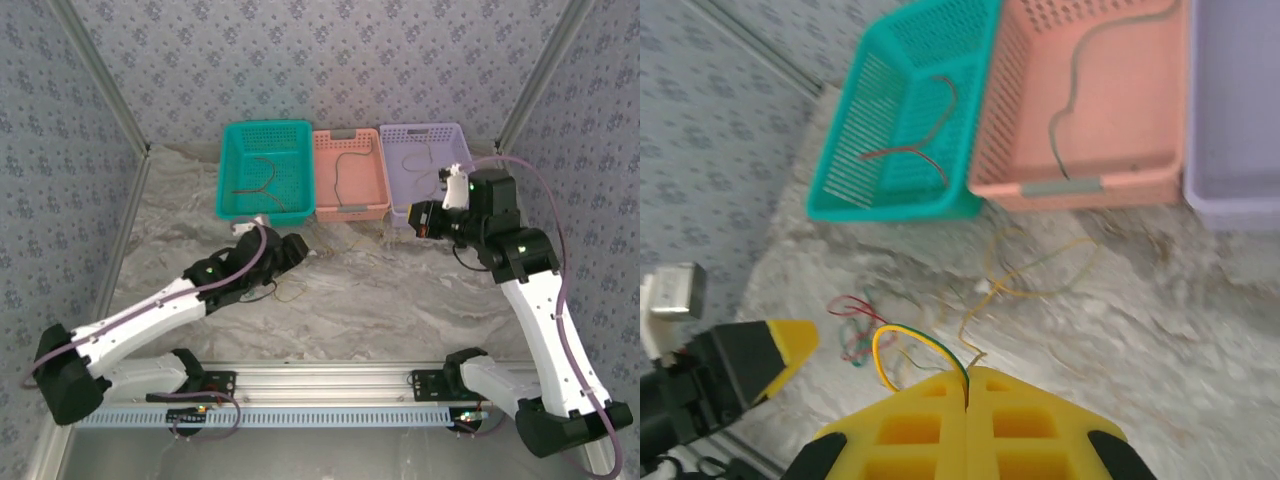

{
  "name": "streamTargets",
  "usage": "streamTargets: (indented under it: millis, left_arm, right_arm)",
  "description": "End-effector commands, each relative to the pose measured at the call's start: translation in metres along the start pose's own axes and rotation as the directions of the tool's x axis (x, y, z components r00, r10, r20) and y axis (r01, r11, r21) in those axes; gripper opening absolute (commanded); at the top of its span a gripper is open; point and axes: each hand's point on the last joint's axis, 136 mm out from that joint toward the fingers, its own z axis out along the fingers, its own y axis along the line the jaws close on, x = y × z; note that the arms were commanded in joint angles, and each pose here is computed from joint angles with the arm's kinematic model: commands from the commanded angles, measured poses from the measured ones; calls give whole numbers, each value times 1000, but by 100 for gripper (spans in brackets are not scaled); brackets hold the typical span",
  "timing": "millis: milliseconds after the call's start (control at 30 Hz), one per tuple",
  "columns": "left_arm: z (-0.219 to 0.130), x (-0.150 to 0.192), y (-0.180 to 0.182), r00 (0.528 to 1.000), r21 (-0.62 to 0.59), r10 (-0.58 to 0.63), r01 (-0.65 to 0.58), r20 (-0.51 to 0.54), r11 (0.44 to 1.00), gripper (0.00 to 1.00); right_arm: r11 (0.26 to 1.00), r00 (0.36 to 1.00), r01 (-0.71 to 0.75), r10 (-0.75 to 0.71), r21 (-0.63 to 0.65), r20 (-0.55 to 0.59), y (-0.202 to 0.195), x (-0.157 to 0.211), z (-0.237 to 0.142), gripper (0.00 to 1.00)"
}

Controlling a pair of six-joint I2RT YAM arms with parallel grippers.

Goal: Untangle the cables

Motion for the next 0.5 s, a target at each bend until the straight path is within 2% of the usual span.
streamTargets:
  millis: [0,133,300,467]
  left_arm:
    - [19,7,0,999,-38,-21,23,34,999,63]
    - [52,22,0,999,-121,30,-25,40,992,61]
    - [102,30,-4,998,-170,55,-47,44,984,62]
    - [138,20,5,997,-214,25,-9,68,977,60]
  right_arm:
    - [996,1000,20,-20,89,-3,-23,12,1,0]
    - [984,999,32,-28,178,-26,-42,20,1,0]
    - [983,999,45,-41,181,-22,-43,20,-1,0]
    - [980,998,45,-37,192,-46,-52,31,-1,0]
